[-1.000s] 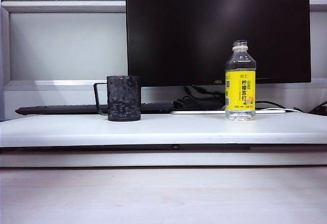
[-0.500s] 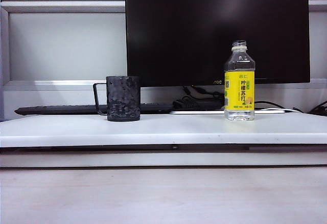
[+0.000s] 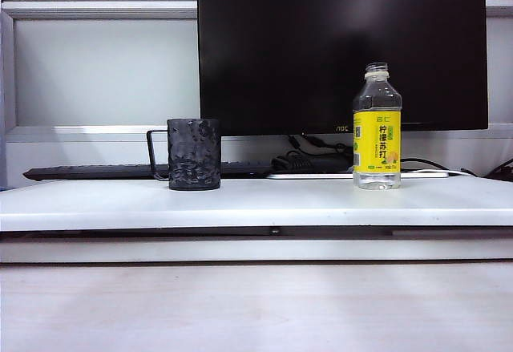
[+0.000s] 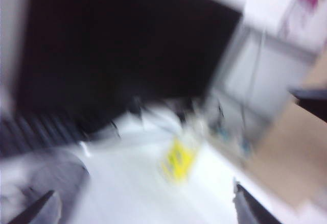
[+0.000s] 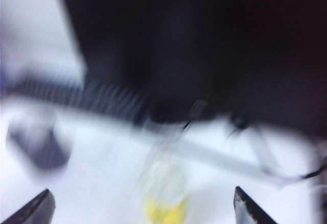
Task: Carefully pick up the bottle and pour some water from the bottle into the cup.
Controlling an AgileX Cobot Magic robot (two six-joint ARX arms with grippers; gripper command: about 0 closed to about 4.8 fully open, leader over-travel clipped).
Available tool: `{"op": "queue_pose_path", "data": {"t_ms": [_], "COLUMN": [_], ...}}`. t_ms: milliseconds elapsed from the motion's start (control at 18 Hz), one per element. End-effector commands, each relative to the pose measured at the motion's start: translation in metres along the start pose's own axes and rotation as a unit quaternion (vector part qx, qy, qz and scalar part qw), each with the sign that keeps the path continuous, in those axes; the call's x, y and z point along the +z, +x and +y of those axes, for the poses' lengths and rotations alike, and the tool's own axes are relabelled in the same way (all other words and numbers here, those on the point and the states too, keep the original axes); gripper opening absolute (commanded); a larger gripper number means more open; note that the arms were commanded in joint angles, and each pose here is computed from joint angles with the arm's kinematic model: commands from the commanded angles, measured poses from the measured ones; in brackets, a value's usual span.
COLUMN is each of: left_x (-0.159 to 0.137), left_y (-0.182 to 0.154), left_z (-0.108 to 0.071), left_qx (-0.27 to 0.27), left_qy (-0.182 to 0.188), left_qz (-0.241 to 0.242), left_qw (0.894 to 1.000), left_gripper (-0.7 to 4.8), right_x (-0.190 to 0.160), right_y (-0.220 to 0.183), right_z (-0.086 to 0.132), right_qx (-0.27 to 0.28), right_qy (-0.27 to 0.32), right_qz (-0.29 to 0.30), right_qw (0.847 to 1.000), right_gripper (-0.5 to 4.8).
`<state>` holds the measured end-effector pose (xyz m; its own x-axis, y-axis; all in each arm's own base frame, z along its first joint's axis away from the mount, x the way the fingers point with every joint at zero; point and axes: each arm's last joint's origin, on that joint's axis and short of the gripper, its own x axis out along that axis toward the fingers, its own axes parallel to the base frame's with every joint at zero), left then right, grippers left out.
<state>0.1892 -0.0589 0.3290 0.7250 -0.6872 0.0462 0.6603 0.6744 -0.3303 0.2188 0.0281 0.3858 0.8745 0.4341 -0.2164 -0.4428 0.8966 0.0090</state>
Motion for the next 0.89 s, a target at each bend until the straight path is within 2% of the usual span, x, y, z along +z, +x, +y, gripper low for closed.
{"op": "queue_pose_path", "data": {"t_ms": [56, 111, 222, 333, 445, 889], "left_x": [-0.02, -0.028, -0.035, -0.034, -0.035, -0.035], "left_y": [0.036, 0.045, 0.052, 0.052, 0.052, 0.052], "left_z": [0.001, 0.005, 0.003, 0.003, 0.002, 0.003], "left_qx": [-0.023, -0.024, -0.029, -0.028, -0.034, -0.032], "left_qy": [0.026, 0.02, 0.016, 0.023, 0.029, 0.029], "left_qz": [0.027, 0.039, 0.052, 0.05, 0.052, 0.053], "left_qw": [0.999, 0.999, 0.998, 0.998, 0.998, 0.998], "left_gripper": [4.79, 4.79, 4.79, 4.79, 4.79, 4.79], "right_x": [-0.019, -0.029, -0.048, -0.067, -0.079, -0.096], "right_y": [0.043, 0.062, 0.09, 0.113, 0.123, 0.156], "right_z": [0.002, 0.008, 0.006, 0.006, 0.002, -0.006], "right_qx": [0.039, 0.039, 0.029, 0.037, 0.021, 0.002], "right_qy": [-0.004, -0.009, -0.037, -0.029, -0.026, -0.029], "right_qz": [0.06, 0.088, 0.135, 0.17, 0.198, 0.172], "right_qw": [0.997, 0.995, 0.99, 0.984, 0.98, 0.985], "right_gripper": [4.79, 4.79, 4.79, 4.79, 4.79, 4.79]}}
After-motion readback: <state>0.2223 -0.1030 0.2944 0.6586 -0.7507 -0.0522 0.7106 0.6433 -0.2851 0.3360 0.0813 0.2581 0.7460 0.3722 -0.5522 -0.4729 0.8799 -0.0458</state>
